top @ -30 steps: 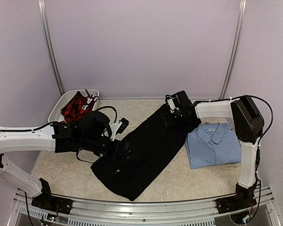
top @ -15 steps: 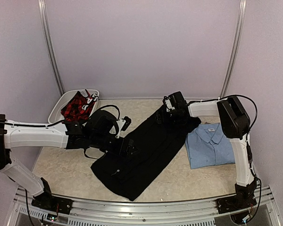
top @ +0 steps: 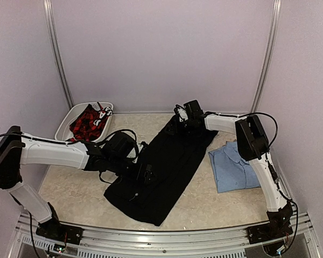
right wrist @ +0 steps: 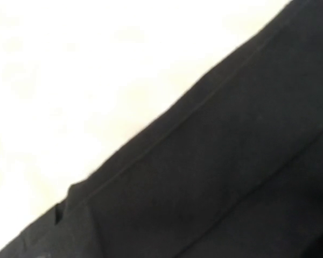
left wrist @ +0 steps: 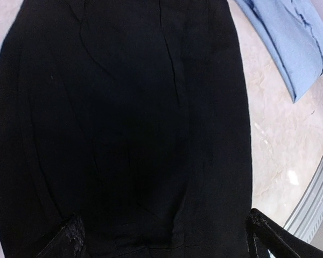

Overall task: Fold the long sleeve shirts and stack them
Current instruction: Rotate the rectangle-folded shirt at the center of the board.

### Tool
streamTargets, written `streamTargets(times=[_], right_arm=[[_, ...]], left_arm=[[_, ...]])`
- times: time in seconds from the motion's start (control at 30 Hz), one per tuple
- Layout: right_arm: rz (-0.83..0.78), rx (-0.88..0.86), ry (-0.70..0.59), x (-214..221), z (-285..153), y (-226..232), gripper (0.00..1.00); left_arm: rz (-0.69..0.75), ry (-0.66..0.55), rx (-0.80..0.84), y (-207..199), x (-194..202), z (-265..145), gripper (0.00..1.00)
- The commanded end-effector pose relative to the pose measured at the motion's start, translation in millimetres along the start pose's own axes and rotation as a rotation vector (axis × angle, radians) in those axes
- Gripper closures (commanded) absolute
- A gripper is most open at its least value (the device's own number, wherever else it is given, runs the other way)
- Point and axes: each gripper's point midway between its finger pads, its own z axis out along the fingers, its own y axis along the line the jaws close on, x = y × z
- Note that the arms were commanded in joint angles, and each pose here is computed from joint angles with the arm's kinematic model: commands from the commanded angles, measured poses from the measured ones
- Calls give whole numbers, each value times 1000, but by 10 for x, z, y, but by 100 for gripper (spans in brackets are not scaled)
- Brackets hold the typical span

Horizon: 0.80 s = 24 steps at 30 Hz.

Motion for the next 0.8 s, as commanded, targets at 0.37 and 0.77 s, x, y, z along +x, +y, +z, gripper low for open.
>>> streamTargets(times=[0.37, 0.77], right_arm=[[-182, 43, -76, -385, -371, 127, 8], [-174, 244, -105, -712, -901, -261, 8]], left_arm=[[-29, 210, 110, -115, 653, 405, 1], [33, 254, 260, -707, 681, 572, 1]])
